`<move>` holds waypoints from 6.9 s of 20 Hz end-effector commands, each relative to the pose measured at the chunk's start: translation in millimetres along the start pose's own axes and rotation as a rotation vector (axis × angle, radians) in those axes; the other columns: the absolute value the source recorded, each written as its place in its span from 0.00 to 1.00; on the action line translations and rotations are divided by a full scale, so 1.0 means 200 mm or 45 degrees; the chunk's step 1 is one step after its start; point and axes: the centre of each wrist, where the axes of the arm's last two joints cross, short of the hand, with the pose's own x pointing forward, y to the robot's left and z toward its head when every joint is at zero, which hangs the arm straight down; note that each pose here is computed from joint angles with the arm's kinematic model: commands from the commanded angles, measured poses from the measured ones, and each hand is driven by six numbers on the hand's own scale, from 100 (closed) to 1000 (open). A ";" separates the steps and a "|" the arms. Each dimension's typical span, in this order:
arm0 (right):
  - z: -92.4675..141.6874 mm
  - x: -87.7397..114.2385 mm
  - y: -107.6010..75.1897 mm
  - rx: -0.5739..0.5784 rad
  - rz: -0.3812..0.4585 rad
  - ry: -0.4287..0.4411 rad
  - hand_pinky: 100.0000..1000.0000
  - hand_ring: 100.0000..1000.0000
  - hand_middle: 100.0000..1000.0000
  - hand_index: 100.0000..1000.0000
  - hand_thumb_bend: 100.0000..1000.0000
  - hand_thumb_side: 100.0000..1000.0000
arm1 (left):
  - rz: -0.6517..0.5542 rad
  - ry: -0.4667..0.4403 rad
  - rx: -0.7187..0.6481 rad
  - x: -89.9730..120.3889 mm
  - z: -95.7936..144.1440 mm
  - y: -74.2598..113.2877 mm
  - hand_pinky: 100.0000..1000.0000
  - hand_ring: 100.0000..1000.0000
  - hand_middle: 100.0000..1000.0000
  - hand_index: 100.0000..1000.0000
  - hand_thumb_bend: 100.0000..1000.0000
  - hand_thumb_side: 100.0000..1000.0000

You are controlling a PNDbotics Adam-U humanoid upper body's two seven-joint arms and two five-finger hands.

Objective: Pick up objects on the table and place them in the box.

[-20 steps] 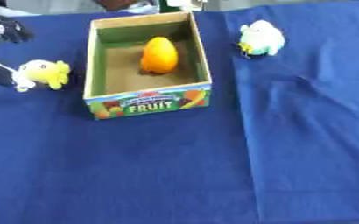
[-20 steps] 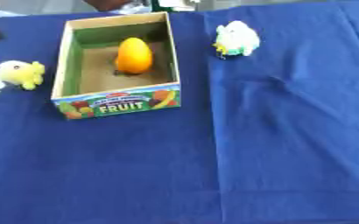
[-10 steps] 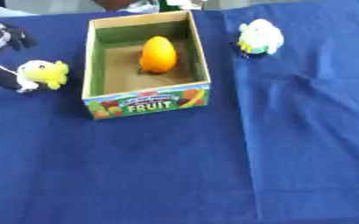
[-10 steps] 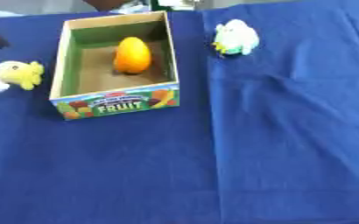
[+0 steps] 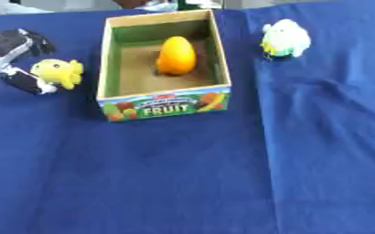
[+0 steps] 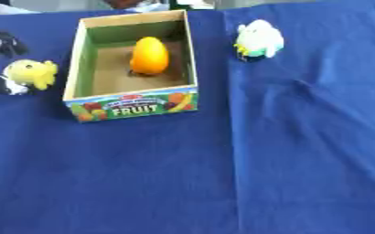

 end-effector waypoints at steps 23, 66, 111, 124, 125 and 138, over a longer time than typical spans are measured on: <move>-0.02 0.03 -0.05 -0.009 0.019 -0.031 0.61 0.84 0.59 0.84 0.00 0.01 | -0.007 0.087 -0.021 -0.02 0.02 0.12 0.51 0.31 0.25 0.44 0.26 0.25; 0.00 0.02 -0.02 0.018 -0.017 -0.020 0.61 0.85 0.59 0.84 0.00 0.04 | -0.179 -0.361 0.359 0.65 -0.09 0.48 0.41 0.18 0.14 0.36 0.36 0.20; -0.02 0.01 -0.01 0.047 -0.028 -0.026 0.62 0.85 0.59 0.84 0.00 0.03 | 0.305 -0.540 0.440 0.71 -0.07 0.26 0.55 0.51 0.52 0.70 0.79 0.02; -0.18 -0.07 -0.16 0.220 0.173 0.014 0.62 0.85 0.61 0.84 0.00 0.00 | 0.746 -0.409 0.747 0.68 0.25 0.20 0.50 0.47 0.48 0.68 0.77 0.00; -0.20 -0.08 -0.18 0.248 0.197 0.024 0.62 0.85 0.61 0.84 0.00 0.00 | 0.780 -0.399 0.756 0.68 0.27 0.19 0.50 0.47 0.48 0.68 0.77 0.00; -0.41 -0.21 -0.17 0.618 0.360 0.158 0.66 0.90 0.73 0.89 0.00 0.00 | 1.129 -0.277 0.786 0.64 0.39 0.04 0.49 0.47 0.48 0.68 0.78 0.00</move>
